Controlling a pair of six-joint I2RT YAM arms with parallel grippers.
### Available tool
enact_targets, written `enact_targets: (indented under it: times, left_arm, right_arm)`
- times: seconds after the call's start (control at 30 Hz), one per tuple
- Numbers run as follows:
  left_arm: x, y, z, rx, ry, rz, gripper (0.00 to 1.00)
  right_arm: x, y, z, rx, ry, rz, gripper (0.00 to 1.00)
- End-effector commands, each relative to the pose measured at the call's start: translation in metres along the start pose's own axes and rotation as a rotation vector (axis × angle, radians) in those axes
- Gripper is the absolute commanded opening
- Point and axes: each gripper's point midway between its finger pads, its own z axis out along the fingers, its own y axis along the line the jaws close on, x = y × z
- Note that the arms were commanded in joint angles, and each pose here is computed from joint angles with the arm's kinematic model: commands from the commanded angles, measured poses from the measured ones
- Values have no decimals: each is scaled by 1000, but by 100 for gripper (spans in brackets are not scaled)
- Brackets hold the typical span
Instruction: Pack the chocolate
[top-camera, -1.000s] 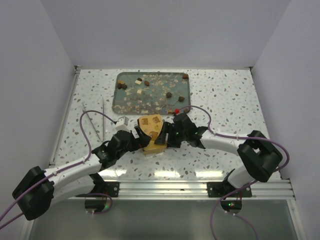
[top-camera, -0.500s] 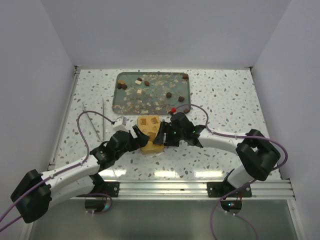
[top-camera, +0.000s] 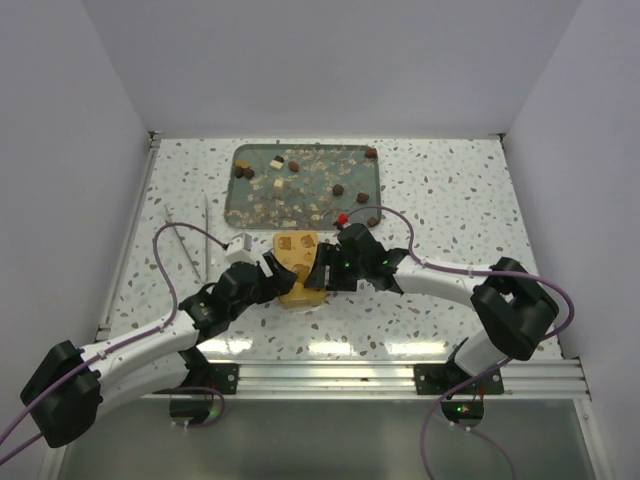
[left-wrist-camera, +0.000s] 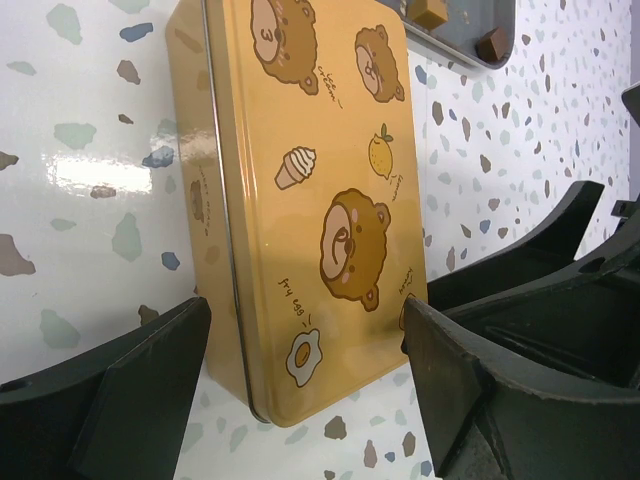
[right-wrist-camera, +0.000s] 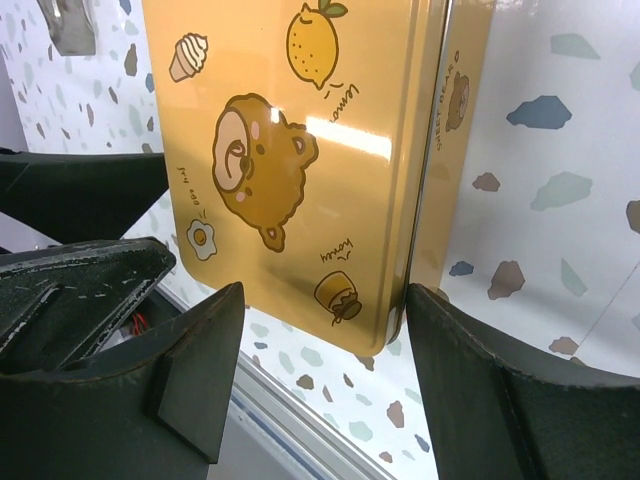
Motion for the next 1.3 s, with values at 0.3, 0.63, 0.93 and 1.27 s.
enact_targets:
  times: [0.3, 0.63, 0.93, 1.27]
  left_arm:
    - [2, 16, -5, -45, -22, -52, 86]
    - [12, 28, -2, -105, 13, -60, 85]
    - [30, 47, -5, -185, 82, -109, 78]
    - [50, 65, -9, -242, 153, -143, 76]
  right_arm:
    - [-22, 14, -6, -4, -74, -68, 69]
    - [-28, 13, -4, 19, -86, -102, 69]
    - [-32, 11, -7, 38, -99, -121, 69]
    - [-37, 8, -11, 73, -112, -159, 69]
